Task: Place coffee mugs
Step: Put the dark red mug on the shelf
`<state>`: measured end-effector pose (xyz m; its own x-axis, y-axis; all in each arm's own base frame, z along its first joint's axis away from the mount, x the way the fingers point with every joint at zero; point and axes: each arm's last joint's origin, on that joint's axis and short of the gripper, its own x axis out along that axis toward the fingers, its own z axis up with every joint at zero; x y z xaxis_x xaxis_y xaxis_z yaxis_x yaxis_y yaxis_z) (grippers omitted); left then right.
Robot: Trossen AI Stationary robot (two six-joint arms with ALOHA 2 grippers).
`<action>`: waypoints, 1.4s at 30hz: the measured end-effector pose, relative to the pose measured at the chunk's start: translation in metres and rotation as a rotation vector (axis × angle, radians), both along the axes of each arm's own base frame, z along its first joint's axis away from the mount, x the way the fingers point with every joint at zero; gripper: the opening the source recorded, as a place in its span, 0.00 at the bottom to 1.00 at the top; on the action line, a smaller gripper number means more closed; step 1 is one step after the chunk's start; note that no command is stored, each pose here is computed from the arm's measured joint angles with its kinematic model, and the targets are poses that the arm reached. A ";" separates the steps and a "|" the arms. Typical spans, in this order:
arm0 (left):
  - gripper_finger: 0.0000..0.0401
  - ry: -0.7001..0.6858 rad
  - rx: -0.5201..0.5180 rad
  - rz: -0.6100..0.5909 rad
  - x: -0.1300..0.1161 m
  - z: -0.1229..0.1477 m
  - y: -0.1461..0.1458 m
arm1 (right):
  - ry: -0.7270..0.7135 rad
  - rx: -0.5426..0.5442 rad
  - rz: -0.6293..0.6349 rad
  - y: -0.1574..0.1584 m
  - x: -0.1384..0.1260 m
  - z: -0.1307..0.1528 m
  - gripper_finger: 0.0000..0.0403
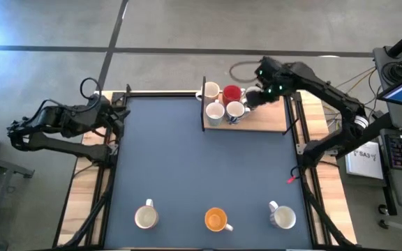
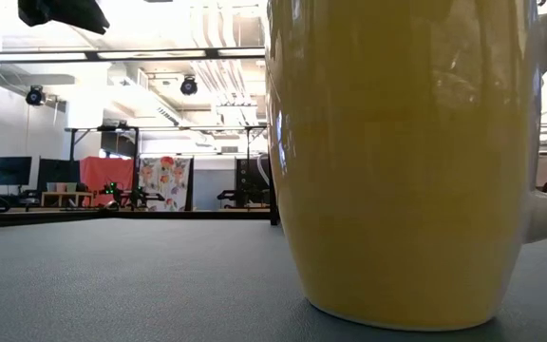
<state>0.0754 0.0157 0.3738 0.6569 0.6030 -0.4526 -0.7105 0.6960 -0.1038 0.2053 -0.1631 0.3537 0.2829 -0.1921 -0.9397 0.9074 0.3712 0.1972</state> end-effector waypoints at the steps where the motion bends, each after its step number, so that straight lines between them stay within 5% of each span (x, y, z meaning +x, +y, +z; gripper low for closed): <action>1: 0.23 0.001 -0.010 -0.015 0.000 0.000 0.000 | 0.002 0.016 0.005 0.010 0.003 0.001 0.25; 15: 0.23 0.009 -0.067 -0.095 0.002 -0.002 -0.003 | 0.032 0.178 0.177 0.164 0.047 -0.001 0.24; 28: 0.23 -0.014 -0.157 -0.117 0.013 -0.004 -0.005 | 0.154 0.336 0.207 0.325 0.026 -0.026 0.26; 42: 0.23 -0.036 -0.249 -0.239 0.038 -0.005 -0.011 | 0.304 0.347 0.197 0.406 0.007 -0.071 0.31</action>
